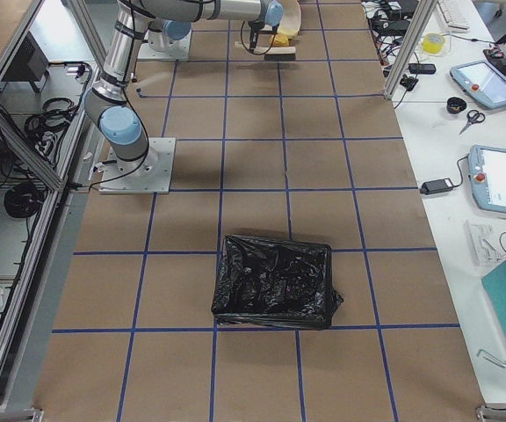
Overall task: Sweep and dump trash in nearest bin
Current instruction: 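Lower dustpan beside sponge and lump while right brings brush behind them, then sweep the yellow sponge and brown lump into the dustpan with right brush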
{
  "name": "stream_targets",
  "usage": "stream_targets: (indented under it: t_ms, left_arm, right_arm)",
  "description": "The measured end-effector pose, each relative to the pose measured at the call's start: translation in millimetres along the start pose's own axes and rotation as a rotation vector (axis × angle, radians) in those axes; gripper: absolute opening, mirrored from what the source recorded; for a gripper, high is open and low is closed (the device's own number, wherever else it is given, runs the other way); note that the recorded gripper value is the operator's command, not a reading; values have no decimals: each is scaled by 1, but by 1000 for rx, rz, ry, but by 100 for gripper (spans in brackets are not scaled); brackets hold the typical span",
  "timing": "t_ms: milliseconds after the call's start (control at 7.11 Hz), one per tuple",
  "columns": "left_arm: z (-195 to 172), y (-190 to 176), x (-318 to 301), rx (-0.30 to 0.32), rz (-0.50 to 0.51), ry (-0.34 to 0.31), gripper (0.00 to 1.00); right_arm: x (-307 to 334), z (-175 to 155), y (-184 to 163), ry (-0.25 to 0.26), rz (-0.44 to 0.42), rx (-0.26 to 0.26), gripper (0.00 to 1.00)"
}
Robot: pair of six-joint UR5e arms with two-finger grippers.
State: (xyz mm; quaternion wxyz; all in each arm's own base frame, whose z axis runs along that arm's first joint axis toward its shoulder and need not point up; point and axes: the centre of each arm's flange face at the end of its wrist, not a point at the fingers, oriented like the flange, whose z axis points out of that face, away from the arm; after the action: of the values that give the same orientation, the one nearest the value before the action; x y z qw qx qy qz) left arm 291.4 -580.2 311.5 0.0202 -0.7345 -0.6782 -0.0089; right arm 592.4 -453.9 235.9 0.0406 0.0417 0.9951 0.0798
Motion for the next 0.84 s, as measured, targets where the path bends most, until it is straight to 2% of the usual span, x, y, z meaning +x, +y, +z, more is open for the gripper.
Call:
stream_targets:
  t_ms: [562,844]
  left_arm:
    - [19,3,-2,11,9,26,0]
    - [24,4,-3,12,4,35,0]
  right_arm:
    - [-55,34,-7,-47,13,-29,0]
    - [-67,26,-9,-95,10,-43,0]
